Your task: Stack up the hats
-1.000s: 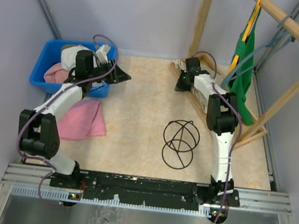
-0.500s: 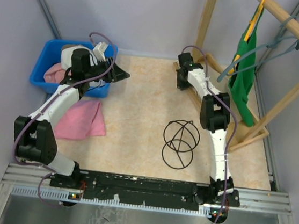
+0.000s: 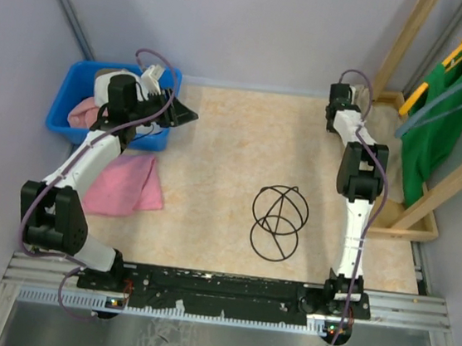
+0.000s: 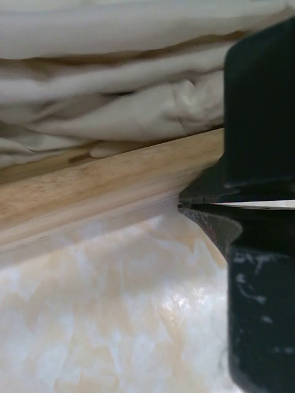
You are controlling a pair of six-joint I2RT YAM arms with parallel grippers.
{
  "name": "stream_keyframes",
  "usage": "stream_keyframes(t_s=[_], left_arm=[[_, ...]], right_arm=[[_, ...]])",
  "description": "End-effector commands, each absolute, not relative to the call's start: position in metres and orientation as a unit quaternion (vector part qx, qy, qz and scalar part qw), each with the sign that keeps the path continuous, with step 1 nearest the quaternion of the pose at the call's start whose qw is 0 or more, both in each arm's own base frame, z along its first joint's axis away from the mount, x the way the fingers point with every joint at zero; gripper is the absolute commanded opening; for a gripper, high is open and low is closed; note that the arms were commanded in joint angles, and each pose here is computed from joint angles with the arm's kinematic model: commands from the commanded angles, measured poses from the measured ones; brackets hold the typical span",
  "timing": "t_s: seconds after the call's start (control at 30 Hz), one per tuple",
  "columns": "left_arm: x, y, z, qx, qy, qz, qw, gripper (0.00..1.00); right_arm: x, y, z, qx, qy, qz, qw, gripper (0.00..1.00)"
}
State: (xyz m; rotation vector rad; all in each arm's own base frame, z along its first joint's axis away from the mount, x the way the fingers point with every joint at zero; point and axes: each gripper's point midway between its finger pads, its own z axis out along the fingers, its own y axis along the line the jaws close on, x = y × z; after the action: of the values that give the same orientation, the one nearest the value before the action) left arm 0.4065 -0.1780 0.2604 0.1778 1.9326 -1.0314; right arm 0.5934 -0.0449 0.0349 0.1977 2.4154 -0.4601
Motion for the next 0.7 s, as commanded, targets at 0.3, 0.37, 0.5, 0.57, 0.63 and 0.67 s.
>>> stream_keyframes(t_s=[0.3,0.37,0.5,0.57,0.63,0.67], left_arm=[[0.399,-0.170,0.267,0.065,0.778,-0.402,0.478,0.49],[0.392,-0.174,0.257,0.062,0.785,-0.401,0.468,0.49],[0.366,-0.201,0.231,0.085,0.814,-0.377,0.433,0.51],[0.350,-0.212,0.216,0.091,0.830,-0.371,0.406,0.51],[0.335,-0.219,0.200,0.085,0.839,-0.378,0.383,0.52],[0.327,-0.222,0.192,0.081,0.842,-0.384,0.370,0.52]], right_arm=[[0.564,-0.026,0.073,0.053,0.915,-0.147,0.373,0.00],[0.555,-0.006,0.097,0.051,0.908,-0.123,0.398,0.00],[0.521,0.018,0.115,0.063,0.910,-0.086,0.402,0.00],[0.499,0.025,0.116,0.069,0.914,-0.074,0.393,0.00],[0.472,0.032,0.110,0.079,0.922,-0.053,0.376,0.02],[0.460,0.035,0.111,0.080,0.922,-0.047,0.375,0.05]])
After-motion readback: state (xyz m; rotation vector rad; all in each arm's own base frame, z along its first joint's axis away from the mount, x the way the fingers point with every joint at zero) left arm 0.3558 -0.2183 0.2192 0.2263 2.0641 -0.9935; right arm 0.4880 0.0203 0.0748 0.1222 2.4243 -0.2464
